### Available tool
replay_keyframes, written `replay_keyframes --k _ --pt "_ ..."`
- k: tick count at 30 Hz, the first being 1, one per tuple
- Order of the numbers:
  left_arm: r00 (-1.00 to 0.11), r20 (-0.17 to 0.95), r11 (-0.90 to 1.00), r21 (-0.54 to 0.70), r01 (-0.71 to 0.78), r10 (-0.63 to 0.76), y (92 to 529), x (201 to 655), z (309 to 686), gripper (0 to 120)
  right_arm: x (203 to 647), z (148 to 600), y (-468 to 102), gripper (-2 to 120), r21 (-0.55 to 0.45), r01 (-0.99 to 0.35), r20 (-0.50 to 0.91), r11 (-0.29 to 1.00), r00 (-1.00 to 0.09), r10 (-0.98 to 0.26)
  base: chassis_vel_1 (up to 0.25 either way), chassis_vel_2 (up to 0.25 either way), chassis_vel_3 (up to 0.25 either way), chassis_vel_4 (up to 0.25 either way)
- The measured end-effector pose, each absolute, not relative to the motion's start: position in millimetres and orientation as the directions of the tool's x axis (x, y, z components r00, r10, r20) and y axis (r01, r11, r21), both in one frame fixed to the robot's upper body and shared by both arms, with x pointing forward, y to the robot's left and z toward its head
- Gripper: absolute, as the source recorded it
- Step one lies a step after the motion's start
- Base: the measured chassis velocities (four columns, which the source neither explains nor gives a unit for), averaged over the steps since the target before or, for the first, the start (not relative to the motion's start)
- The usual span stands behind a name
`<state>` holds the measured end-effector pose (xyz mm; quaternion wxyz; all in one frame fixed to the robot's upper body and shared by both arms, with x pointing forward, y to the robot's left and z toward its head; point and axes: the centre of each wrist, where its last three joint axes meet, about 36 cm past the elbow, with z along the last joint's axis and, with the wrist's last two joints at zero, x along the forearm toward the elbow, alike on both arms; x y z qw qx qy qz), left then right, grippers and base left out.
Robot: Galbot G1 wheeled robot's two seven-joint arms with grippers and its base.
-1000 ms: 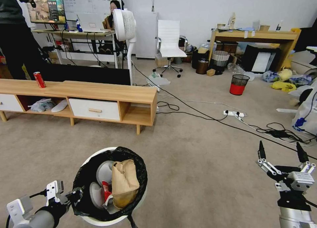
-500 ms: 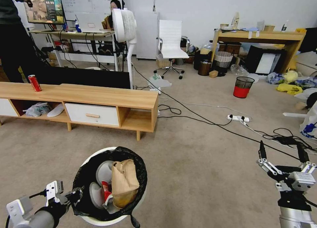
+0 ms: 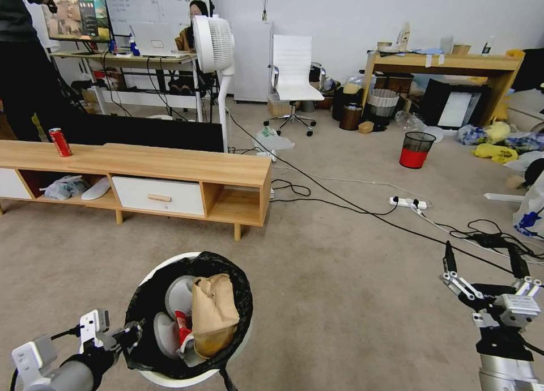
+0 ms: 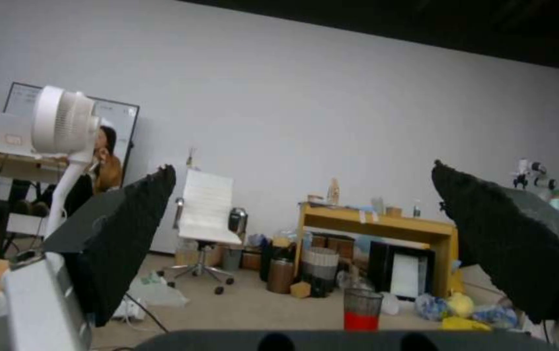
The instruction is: Pick up the trash bin, then pick up the garbage from the floor and place it into the trash bin.
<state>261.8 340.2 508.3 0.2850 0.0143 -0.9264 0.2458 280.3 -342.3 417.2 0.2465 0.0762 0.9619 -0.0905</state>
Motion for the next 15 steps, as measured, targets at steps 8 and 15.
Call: replay_keyframes --k 8,15 --pt "-0.836 0.537 0.878 -0.448 -0.171 0.111 340.6 262.2 506.7 1 281.5 416.5 -344.2 100 -0.138 0.193 -0.488 0.971 -0.867 0.103 0.000 0.000 0.000 0.000" --pt "-0.837 0.536 0.877 -0.448 -0.174 0.108 340.4 262.7 504.5 1 284.1 415.0 -338.9 100 -0.133 0.186 -0.482 0.973 -0.870 0.100 0.000 0.000 0.000 0.000"
